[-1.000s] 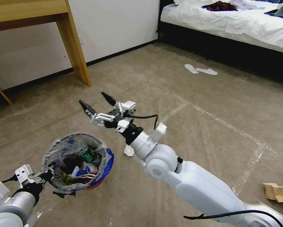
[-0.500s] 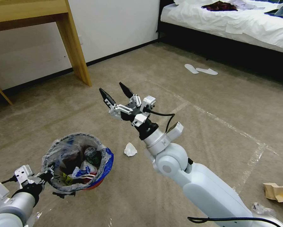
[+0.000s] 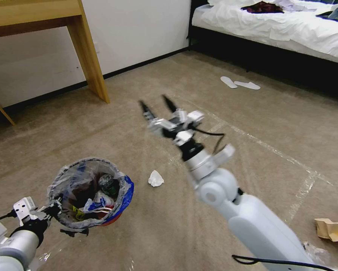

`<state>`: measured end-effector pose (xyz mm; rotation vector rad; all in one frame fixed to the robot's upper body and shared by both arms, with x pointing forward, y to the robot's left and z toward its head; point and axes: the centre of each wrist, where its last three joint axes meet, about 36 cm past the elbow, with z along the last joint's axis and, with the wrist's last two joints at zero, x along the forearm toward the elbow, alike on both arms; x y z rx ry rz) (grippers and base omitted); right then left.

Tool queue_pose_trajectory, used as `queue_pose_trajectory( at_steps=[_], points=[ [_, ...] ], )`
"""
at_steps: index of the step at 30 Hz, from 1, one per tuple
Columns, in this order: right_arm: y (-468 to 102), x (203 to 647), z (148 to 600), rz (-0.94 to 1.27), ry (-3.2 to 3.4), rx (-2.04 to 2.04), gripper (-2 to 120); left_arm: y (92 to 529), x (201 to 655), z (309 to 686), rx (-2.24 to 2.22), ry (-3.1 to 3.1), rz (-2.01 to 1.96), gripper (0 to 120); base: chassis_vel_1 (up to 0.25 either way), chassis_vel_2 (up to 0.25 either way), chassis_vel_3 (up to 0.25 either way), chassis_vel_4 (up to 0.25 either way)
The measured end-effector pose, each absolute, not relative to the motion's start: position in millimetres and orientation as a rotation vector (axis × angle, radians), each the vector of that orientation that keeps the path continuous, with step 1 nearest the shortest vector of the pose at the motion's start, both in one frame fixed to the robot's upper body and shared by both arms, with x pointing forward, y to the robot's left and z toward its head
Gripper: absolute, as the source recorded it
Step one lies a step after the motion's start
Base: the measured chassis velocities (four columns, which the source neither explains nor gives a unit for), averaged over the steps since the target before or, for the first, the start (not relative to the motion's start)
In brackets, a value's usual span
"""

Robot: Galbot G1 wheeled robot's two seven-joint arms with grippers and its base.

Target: Pick up the trash bin and place the garbage on the floor into it.

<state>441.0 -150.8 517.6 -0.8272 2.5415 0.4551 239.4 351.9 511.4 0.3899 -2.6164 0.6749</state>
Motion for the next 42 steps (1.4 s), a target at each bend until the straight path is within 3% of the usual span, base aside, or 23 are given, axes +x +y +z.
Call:
queue_pose_trajectory(
  at_steps=[6,17,33,42],
  points=[
    [-196.7,426.9,504.1,0.119,2.740,-0.411,100,352.8,240.6,513.0,0.392,-2.629,0.678,1,0.000,0.000,0.000,0.000],
    [-229.6,375.6,456.5,-0.039,2.788,-0.174,100,350.6,242.3,512.8,0.372,-2.633,0.681,1,0.000,0.000,0.000,0.000],
    [-225.5,370.3,434.4,-0.037,2.835,-0.181,100,352.8,242.1,512.3,0.376,-2.631,0.677,1,-0.007,0.004,0.008,-0.008],
    [-224.1,371.8,432.8,-0.027,2.830,-0.189,100,352.5,241.6,512.9,0.377,-2.632,0.679,1,-0.146,0.135,0.138,-0.140]
  ],
)
